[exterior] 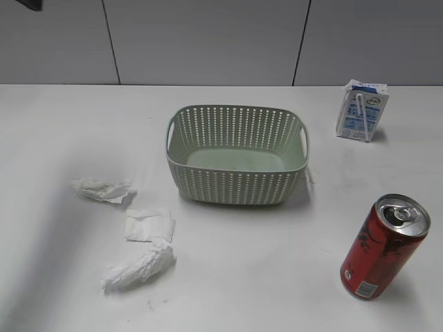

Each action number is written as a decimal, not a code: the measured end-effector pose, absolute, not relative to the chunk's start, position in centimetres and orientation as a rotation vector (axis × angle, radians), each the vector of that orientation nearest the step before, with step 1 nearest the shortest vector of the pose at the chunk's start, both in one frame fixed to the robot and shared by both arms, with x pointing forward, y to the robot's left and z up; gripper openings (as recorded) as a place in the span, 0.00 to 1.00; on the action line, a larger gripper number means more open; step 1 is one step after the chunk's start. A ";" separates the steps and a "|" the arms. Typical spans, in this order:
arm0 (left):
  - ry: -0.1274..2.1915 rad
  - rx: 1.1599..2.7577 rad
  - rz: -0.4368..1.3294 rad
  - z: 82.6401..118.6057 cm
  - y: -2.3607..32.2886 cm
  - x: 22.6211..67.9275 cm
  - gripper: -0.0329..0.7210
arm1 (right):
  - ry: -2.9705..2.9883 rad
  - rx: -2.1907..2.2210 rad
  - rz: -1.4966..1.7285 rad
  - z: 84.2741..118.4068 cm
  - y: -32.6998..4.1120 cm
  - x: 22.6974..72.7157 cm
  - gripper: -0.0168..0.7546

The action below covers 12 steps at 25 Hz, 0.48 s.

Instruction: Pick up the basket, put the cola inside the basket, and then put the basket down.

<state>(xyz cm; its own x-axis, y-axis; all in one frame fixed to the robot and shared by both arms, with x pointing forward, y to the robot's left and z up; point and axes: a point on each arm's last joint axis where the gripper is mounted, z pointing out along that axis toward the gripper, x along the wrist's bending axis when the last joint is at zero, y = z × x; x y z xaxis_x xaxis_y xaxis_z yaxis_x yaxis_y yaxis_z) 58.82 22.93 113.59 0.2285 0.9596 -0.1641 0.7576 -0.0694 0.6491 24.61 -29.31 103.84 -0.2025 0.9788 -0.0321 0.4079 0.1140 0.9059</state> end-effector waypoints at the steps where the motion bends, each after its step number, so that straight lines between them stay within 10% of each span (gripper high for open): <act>1: 1.569 1.931 0.367 112.8 21.7 59.6 0.78 | 1.708 1.362 1.057 103.8 -29.3 24.6 0.72; 12: 1.498 2.321 0.232 105.3 9.7 63.7 0.76 | 1.708 1.362 1.057 103.8 -29.3 24.6 0.72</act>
<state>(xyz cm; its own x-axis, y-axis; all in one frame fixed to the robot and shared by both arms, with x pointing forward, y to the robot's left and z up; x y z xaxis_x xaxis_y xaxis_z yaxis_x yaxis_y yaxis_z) 63.70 9.70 105.32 0.4224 0.9045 -0.0593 0.8440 -0.3686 0.3897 24.61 -29.31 103.84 -0.2025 0.9788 -0.0321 0.4079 0.1140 0.9059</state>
